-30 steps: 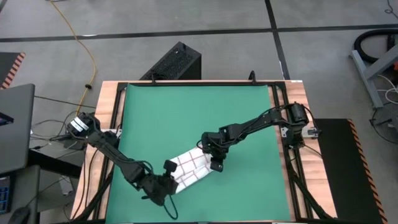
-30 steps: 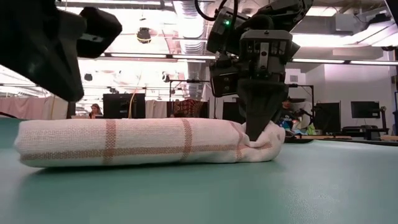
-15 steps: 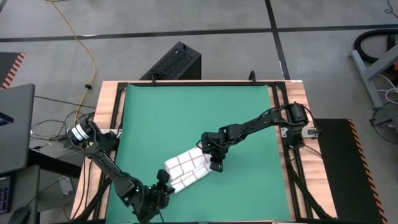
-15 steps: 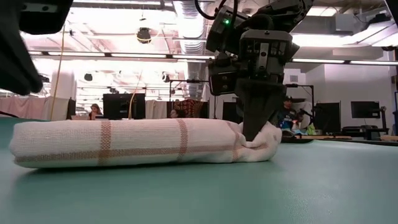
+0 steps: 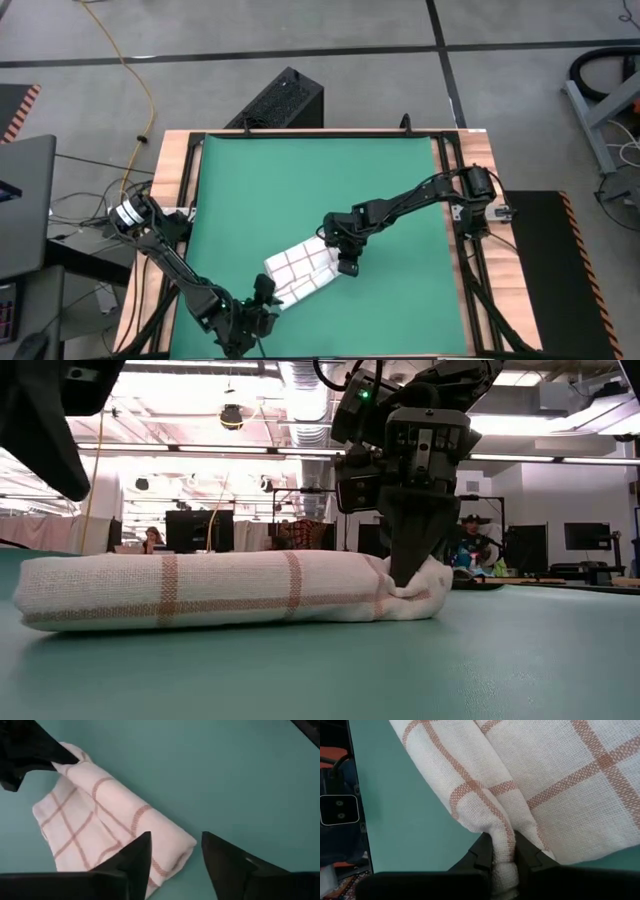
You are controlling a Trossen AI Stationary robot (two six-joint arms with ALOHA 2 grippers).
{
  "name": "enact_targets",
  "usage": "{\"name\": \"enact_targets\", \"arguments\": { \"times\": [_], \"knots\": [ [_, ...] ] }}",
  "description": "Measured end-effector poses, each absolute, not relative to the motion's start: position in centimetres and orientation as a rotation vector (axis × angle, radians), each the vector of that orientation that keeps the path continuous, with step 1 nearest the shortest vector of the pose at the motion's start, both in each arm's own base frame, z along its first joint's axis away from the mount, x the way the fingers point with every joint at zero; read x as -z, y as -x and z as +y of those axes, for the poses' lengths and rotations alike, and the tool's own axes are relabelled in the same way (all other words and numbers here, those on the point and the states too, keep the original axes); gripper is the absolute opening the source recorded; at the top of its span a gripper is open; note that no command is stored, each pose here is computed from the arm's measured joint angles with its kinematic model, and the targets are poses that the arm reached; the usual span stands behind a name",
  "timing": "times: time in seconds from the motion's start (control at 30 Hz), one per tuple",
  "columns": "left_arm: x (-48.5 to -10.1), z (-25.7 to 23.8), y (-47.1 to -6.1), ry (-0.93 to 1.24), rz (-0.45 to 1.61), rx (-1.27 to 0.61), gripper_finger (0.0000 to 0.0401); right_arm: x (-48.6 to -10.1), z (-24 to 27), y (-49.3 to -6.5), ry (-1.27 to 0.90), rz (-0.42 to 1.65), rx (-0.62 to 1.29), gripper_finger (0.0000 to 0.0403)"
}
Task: Roll towel into tight, uniform cylinder
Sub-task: Roll the kitchen towel on the table
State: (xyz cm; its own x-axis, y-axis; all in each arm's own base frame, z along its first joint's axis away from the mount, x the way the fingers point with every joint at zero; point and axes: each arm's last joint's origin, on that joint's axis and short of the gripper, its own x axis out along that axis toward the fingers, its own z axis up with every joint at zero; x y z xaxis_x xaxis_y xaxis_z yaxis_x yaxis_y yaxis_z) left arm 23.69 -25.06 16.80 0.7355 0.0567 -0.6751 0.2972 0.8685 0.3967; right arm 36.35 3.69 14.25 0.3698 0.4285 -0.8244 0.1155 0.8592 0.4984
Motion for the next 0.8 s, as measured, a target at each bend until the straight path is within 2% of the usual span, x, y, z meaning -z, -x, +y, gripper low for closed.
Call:
{"name": "enact_targets", "arguments": {
  "times": [0.17,0.27,0.43,0.7,0.8],
  "knots": [
    [-15.2,-25.3,-24.0,-0.545,0.77,0.136,0.0192,-14.3,3.7,-36.5,-0.523,1.176,-0.214,0.0048],
    [-13.1,-25.8,-24.5,-0.637,0.797,0.142,0.0194,-14.3,3.7,-36.5,-0.522,1.175,-0.213,0.0048],
    [-11.8,-26.6,-25.6,-0.781,0.783,0.025,0.0194,-14.3,3.7,-36.5,-0.523,1.173,-0.216,0.0048],
    [-11.5,-26.2,-25.5,-0.652,0.795,-0.148,0.0192,-14.4,3.8,-36.6,-0.526,1.166,-0.221,0.0048],
    [-11.5,-26.0,-25.4,-0.586,0.798,-0.192,0.0171,-14.4,3.8,-36.6,-0.527,1.166,-0.221,0.0048]
  ]
}}
